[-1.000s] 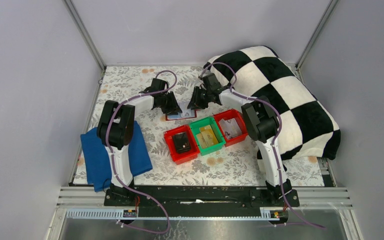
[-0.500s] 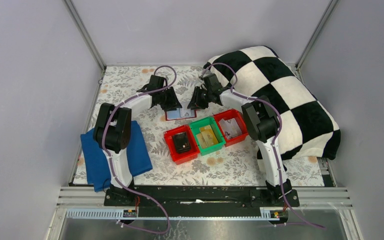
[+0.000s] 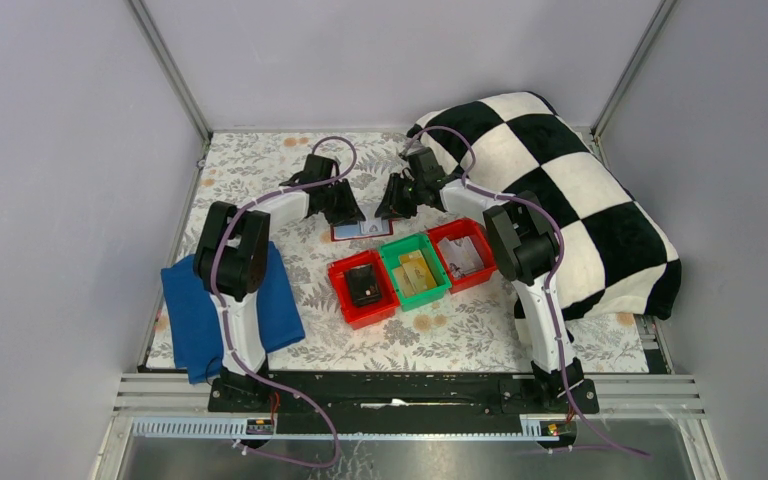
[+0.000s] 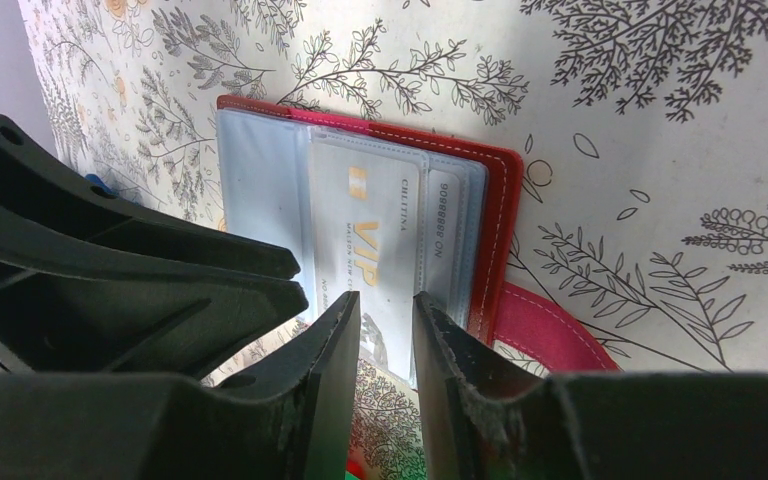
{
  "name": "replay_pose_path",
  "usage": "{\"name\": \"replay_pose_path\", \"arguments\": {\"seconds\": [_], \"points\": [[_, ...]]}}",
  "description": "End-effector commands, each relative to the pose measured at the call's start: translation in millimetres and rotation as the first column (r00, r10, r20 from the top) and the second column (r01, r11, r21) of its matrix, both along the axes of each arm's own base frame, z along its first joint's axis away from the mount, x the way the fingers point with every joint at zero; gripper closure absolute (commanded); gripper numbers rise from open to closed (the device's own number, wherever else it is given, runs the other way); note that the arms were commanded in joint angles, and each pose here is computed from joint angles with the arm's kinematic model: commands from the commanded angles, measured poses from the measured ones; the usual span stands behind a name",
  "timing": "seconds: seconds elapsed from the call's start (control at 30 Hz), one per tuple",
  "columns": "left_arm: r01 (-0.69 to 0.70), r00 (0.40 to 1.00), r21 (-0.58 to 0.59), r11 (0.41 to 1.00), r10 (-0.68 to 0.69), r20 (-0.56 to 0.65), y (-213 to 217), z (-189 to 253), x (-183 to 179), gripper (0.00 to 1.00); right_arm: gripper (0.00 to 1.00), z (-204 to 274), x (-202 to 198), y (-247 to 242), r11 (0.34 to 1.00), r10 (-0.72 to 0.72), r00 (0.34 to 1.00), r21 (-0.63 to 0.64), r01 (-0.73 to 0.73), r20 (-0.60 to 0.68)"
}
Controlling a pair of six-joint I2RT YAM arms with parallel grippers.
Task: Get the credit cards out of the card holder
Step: Open the card holder at the center of the board, then remove the credit card from the card holder.
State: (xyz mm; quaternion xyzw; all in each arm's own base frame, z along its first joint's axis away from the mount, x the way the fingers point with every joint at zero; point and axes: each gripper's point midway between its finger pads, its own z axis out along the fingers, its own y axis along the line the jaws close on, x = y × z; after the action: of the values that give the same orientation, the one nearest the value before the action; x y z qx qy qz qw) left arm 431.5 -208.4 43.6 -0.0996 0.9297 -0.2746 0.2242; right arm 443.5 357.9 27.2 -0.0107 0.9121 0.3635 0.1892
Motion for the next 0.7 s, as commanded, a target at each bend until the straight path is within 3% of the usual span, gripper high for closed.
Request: {"name": "replay_pose_path", "arguments": {"seconds": [0.0, 0.67], "points": [[-0.027, 0.998, -0.022, 0.999, 0.028, 0.047, 0, 5, 14, 0.69, 0.66, -7, -6, -6, 1.0, -0.007, 1.0, -0.023, 0.006, -0.021], [-0.032, 0.999, 0.0, 0.999, 0.032, 0.002, 17, -16, 3, 0.8, 0.69, -9, -9, 4, 0.998, 0.003, 0.997, 0.068, 0.002, -0.071]]}}
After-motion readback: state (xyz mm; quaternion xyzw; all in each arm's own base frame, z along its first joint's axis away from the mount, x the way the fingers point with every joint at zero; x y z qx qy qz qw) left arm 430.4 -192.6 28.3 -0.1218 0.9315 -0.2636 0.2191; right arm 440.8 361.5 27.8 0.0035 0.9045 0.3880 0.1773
